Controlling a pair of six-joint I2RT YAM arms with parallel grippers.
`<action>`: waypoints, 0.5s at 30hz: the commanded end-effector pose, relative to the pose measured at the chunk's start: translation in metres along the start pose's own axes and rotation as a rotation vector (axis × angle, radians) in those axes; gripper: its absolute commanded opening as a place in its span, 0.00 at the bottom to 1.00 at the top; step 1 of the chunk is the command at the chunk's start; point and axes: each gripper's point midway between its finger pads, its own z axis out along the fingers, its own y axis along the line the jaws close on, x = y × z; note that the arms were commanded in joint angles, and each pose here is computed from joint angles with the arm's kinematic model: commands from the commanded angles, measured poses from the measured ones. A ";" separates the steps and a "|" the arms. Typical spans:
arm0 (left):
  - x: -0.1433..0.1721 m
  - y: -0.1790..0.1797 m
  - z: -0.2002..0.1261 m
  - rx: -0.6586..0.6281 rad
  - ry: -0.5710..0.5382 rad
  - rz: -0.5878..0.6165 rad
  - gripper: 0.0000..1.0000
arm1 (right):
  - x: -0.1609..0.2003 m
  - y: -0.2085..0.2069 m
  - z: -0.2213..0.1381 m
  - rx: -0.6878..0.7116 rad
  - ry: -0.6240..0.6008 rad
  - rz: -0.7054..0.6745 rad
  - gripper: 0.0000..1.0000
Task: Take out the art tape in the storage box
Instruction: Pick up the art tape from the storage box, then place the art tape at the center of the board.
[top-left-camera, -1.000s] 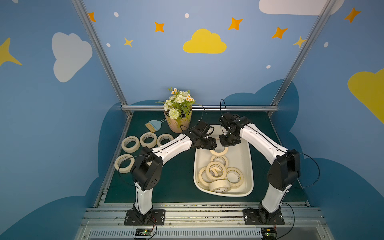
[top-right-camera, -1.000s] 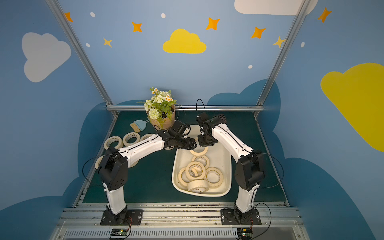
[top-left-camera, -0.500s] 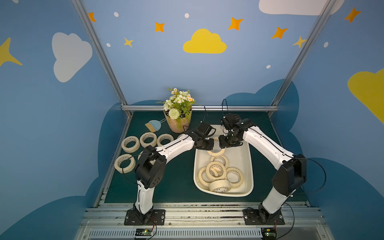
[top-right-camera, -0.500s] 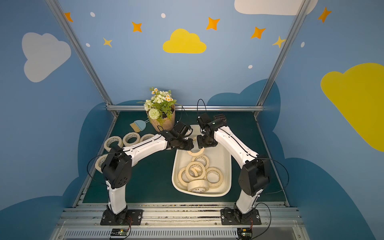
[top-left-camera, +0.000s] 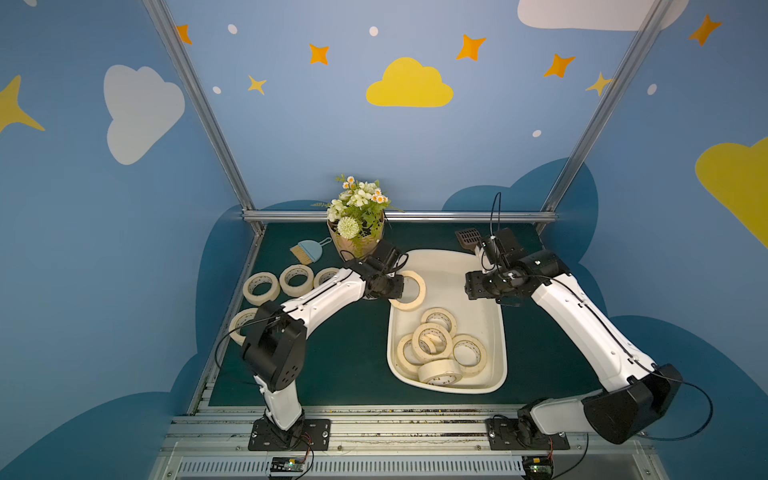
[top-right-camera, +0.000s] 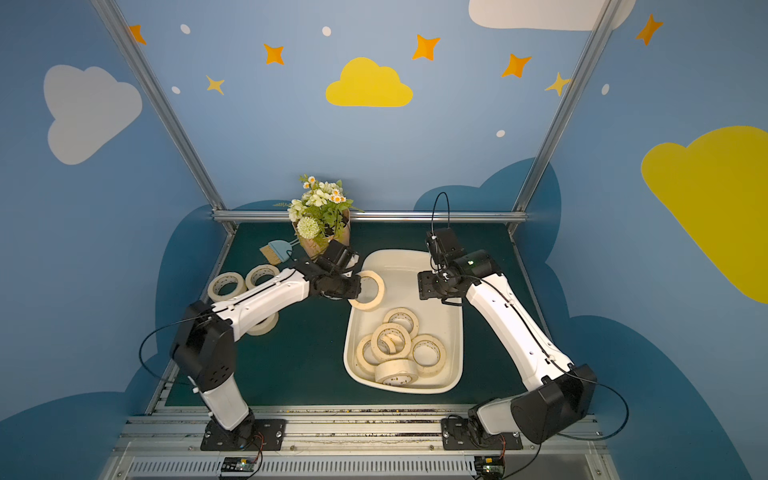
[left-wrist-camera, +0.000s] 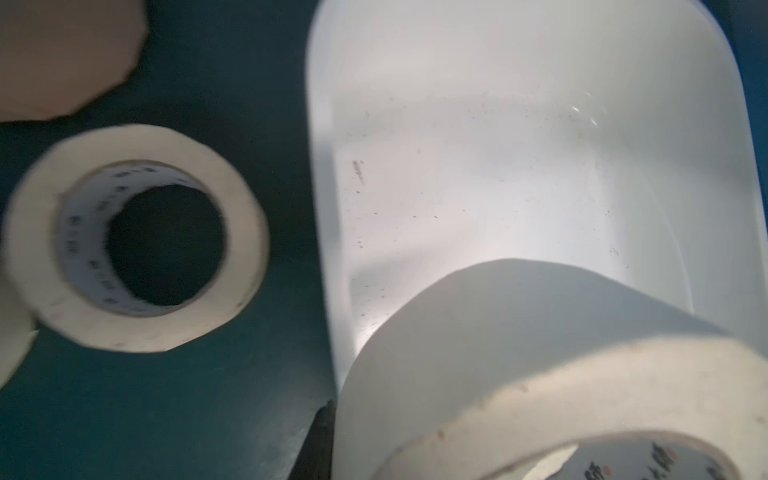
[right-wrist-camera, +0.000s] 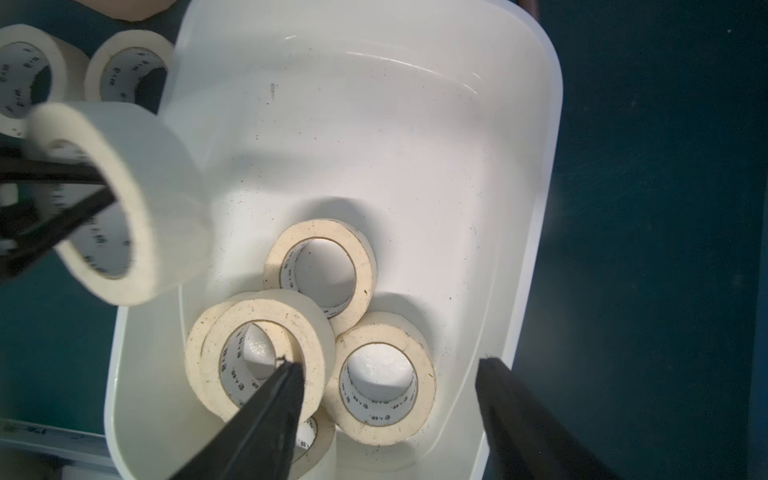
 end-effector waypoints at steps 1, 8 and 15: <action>-0.004 0.045 -0.046 -0.102 -0.073 -0.025 0.04 | 0.007 -0.013 0.010 0.040 0.017 0.023 0.71; 0.052 0.131 -0.065 -0.229 -0.041 -0.189 0.04 | 0.015 -0.012 0.029 0.032 0.071 0.038 0.71; 0.107 0.156 -0.028 -0.277 0.090 -0.251 0.04 | 0.023 -0.002 0.044 0.002 0.163 0.023 0.71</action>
